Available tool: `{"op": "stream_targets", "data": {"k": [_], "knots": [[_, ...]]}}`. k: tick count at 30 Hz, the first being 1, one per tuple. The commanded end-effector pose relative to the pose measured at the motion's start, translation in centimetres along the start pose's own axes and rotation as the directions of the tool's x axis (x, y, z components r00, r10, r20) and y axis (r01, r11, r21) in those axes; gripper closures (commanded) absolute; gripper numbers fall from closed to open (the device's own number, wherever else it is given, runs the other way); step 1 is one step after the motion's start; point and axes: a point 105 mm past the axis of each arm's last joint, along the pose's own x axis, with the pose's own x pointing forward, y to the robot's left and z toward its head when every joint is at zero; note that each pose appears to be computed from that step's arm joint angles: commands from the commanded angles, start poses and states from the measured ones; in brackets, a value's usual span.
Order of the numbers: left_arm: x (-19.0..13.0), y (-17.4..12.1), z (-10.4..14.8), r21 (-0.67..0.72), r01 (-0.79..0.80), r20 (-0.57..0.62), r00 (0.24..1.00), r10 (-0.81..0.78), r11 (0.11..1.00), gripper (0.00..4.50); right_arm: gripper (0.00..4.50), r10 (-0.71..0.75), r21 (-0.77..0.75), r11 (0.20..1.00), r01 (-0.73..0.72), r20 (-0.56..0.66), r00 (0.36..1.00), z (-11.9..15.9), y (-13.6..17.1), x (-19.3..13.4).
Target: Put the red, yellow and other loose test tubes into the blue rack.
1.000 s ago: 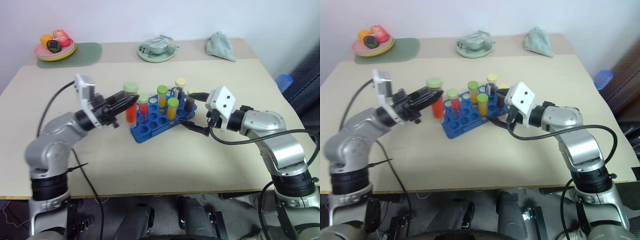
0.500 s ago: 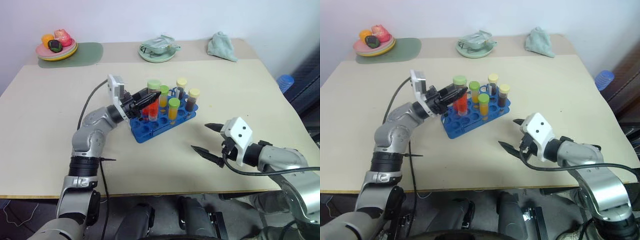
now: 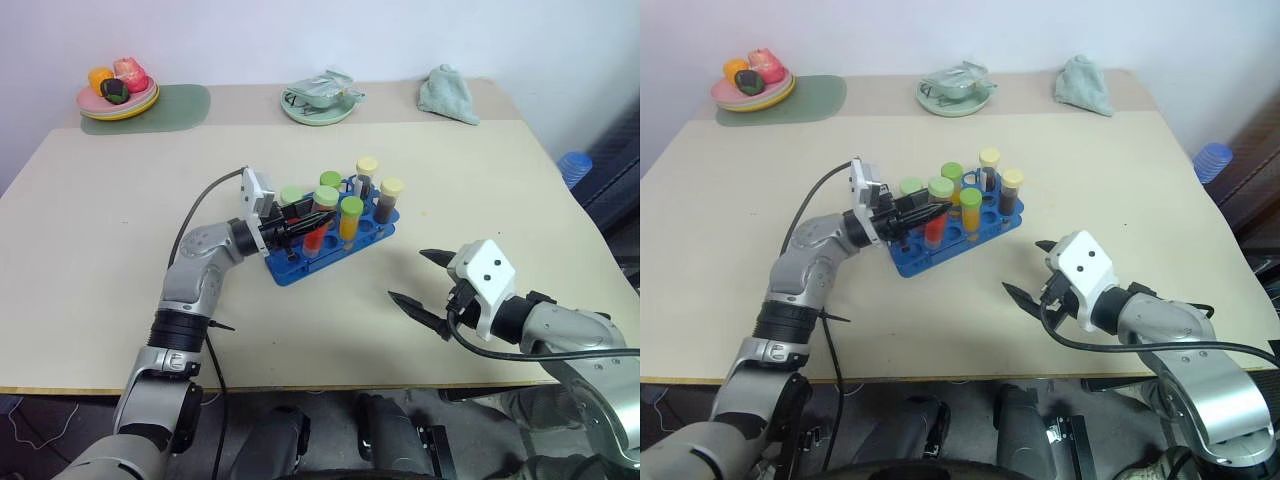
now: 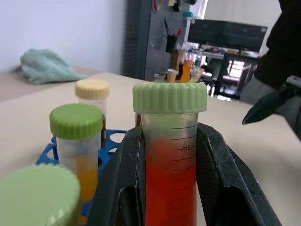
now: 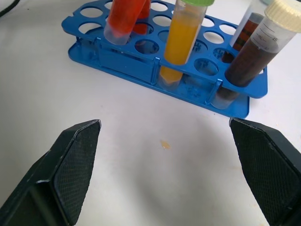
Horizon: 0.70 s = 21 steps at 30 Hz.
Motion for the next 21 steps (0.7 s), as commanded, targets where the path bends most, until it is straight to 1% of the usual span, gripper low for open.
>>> {"op": "stream_targets", "data": {"k": [1, 4, 10, 13, 15, 16, 20, 21], "knots": [[0.1, 0.0, -0.4, 0.053, -0.004, -0.023, 1.0, 0.005, 0.999, 3.61, 0.0, -0.023, -0.03, 0.999, 0.025, 0.048, 0.999, 1.0, -0.2, -0.4], [0.1, 0.3, -0.6, 0.093, -0.018, -0.03, 0.999, 0.021, 0.996, 3.61, 0.0, -0.028, -0.031, 0.999, 0.029, 0.047, 0.999, 0.9, -0.3, -0.4], [0.1, 0.3, -0.9, 0.095, -0.038, -0.024, 0.999, 0.041, 0.995, 3.61, 0.0, -0.032, -0.033, 0.999, 0.034, 0.047, 0.998, 0.8, -0.3, -0.5], [-0.2, 0.3, -1.1, 0.028, -0.05, -0.006, 0.999, 0.051, 0.998, 3.61, 0.0, -0.031, -0.037, 0.999, 0.033, 0.045, 0.999, 0.8, -0.3, -0.5], [-0.4, 0.4, -1.0, 0.021, -0.056, 0.0, 0.998, 0.056, 0.998, 2.66, 0.0, -0.03, -0.037, 0.999, 0.032, 0.045, 0.999, 0.8, -0.3, -0.5], [-0.4, 0.5, -1.0, 0.023, -0.06, 0.0, 0.998, 0.06, 0.998, 2.3, 0.0, -0.03, -0.038, 0.999, 0.031, 0.045, 0.999, 0.8, -0.3, -0.5], [-1.0, 0.3, -0.9, 0.006, -0.067, 0.005, 0.998, 0.067, 0.998, 0.33, 0.0, -0.025, -0.037, 0.999, 0.027, 0.045, 0.999, 0.8, -0.2, -0.5], [-1.2, 0.2, -0.6, 0.002, -0.065, 0.014, 0.998, 0.065, 0.998, 0.09, 0.0, -0.023, -0.037, 0.999, 0.024, 0.047, 0.999, 0.9, -0.2, -0.4]]}}
